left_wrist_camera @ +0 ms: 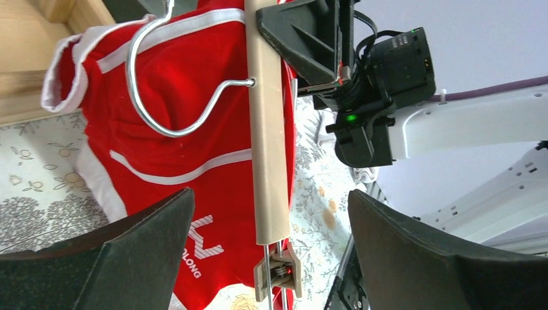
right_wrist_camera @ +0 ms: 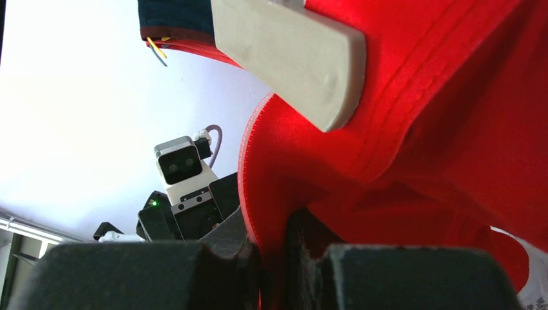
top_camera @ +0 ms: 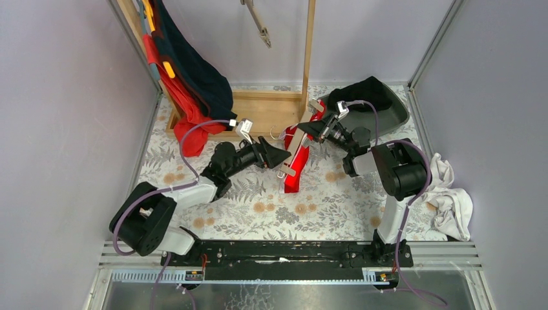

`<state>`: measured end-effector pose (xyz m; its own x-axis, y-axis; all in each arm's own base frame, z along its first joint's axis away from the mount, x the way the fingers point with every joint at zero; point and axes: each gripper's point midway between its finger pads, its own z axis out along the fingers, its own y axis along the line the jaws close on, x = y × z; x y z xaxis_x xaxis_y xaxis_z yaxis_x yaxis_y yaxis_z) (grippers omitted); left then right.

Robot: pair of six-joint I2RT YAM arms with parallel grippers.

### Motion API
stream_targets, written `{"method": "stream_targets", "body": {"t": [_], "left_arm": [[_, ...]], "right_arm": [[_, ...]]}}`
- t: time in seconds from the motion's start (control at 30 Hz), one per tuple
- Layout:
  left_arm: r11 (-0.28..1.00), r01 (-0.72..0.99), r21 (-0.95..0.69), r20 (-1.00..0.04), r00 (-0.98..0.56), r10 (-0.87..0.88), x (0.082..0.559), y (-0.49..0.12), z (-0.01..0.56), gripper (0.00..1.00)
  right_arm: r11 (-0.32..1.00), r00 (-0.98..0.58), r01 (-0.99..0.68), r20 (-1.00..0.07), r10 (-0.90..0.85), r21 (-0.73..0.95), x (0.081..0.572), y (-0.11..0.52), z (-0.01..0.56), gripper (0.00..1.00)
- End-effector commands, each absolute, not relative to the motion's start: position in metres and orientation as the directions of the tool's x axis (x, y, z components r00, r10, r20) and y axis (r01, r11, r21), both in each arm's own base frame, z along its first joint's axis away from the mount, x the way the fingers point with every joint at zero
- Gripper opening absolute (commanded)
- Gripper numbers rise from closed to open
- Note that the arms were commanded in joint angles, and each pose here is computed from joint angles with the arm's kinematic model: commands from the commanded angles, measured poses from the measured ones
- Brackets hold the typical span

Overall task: Clip the underwear to the hanger
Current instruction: Place the hanger at the clothesline.

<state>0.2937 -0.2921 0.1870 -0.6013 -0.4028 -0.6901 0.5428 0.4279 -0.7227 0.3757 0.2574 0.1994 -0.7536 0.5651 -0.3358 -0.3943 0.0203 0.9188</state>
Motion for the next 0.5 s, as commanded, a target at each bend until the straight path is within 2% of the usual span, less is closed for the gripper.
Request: {"method": "stream_targets", "body": {"t": [0.0,0.1,0.37,0.47], "left_arm": [[0.333,0.622,-0.709,-0.7,-0.567,-0.434,0.29,-0.298,0.212,0.85],[0.316,0.624,-0.715,-0.693,-0.57,-0.442,0.293,-0.301,0.213,0.81],[0.27,0.631,-0.727,-0.674,-0.582,-0.455,0.3,-0.311,0.213,0.55],[0.268,0.638,-0.722,-0.677,-0.572,-0.463,0.302,-0.313,0.217,0.54]], "right_arm": [[-0.055,-0.7,-0.569,-0.447,0.557,0.821,0.362,0.259,0.254,0.0],[-0.058,-0.7,-0.572,-0.45,0.554,0.818,0.36,0.259,0.256,0.0],[-0.062,-0.701,-0.578,-0.456,0.548,0.814,0.356,0.258,0.26,0.0],[-0.064,-0.703,-0.578,-0.457,0.545,0.813,0.354,0.259,0.26,0.0]]}}
